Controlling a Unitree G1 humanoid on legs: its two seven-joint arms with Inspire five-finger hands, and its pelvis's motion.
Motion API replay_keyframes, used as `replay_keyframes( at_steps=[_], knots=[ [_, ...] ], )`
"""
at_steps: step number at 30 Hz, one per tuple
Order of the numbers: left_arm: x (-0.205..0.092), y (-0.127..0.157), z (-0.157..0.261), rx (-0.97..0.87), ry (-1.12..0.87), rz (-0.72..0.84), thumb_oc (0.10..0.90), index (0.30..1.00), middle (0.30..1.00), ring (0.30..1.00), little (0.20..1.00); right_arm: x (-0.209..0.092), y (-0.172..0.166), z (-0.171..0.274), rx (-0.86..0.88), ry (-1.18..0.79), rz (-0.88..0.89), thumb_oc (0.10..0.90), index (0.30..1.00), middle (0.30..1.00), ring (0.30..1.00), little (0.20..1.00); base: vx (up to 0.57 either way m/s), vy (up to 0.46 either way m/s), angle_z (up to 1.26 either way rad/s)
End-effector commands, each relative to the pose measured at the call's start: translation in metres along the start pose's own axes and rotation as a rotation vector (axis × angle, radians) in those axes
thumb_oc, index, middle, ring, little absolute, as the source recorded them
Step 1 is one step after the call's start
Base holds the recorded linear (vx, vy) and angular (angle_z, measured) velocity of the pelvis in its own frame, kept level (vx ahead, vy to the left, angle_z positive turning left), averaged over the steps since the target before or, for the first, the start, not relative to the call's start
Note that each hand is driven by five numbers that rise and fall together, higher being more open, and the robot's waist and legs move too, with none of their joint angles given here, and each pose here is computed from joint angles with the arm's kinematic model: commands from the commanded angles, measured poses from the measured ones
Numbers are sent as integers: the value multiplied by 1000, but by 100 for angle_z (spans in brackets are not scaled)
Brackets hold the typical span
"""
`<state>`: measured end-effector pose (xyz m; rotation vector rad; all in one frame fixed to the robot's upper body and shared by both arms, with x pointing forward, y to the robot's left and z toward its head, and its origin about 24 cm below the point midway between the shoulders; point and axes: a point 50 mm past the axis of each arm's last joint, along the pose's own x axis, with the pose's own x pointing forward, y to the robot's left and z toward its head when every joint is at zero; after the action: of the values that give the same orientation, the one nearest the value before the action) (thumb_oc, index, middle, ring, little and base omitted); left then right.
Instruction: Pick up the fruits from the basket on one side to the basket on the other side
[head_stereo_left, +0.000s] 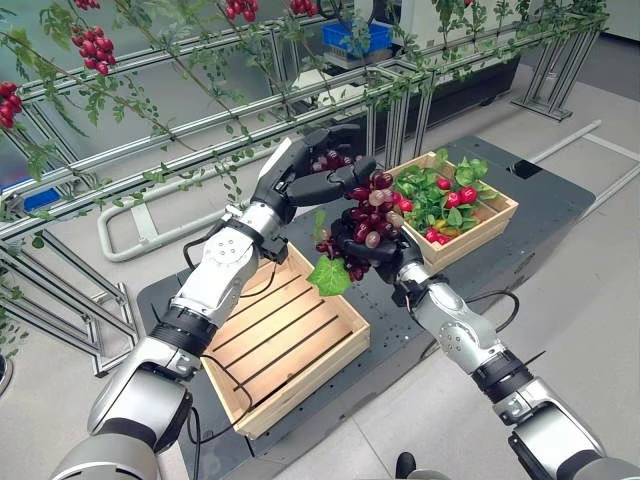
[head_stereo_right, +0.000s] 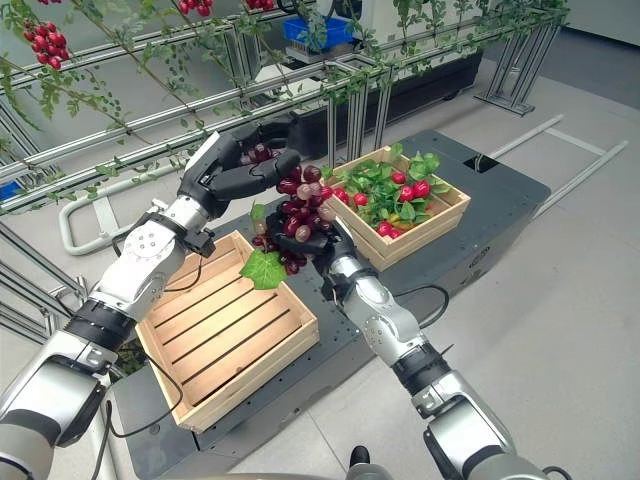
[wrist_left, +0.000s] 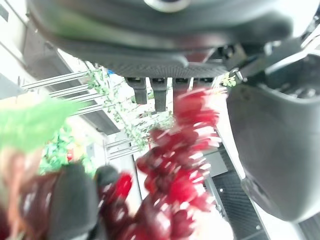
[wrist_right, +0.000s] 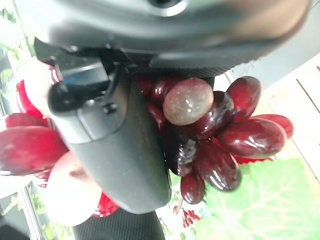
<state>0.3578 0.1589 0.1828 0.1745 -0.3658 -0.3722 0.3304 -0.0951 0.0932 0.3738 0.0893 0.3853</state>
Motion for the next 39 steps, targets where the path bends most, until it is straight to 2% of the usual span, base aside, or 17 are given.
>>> replay_keyframes(
  at_steps=[1,9,12,15,18,22,25,30,34,36,39],
  knots=[
    [14,51,70,98,-295,233,800,900,900,900,900,10,7,56,139,-329,46,400,300,300,300,300,9,-10,-10],
    [-9,75,59,109,-311,493,800,900,900,900,900,-3,-2,47,116,-319,28,400,300,300,300,300,6,-4,-6],
    [-12,74,55,110,-298,487,800,900,900,900,900,-7,-3,44,111,-319,34,400,300,300,300,300,2,-11,-5],
    [-14,66,45,115,-263,396,800,900,900,900,900,-15,-4,39,97,-322,40,400,300,300,300,300,0,0,0],
    [-23,52,31,37,-240,286,800,900,900,900,900,-29,-12,34,69,-343,26,400,300,300,300,300,-17,-36,-9],
    [-48,17,1,-59,-189,197,800,900,900,900,900,-51,-25,25,46,-363,-19,400,300,300,300,300,-17,-42,-18],
    [-70,-10,-18,-66,-139,164,800,900,900,900,900,-70,-33,20,42,-397,-58,400,300,300,300,300,4,-78,-20],
    [-102,-34,-52,-235,-13,184,800,900,900,900,900,-94,-47,22,11,-449,-145,400,300,300,300,300,-13,-58,-26],
    [-151,-39,-82,-320,129,391,800,900,900,900,900,-86,-40,17,24,-421,-89,400,300,300,300,300,-65,40,-79],
    [-163,-40,-92,-357,194,387,800,900,900,900,900,-85,-40,13,48,-426,-139,400,300,300,300,300,-109,93,-240],
    [-171,-42,-94,-317,224,355,800,900,900,900,900,-91,-38,10,51,-448,-165,400,300,300,300,300,-146,76,-139]
  ],
)
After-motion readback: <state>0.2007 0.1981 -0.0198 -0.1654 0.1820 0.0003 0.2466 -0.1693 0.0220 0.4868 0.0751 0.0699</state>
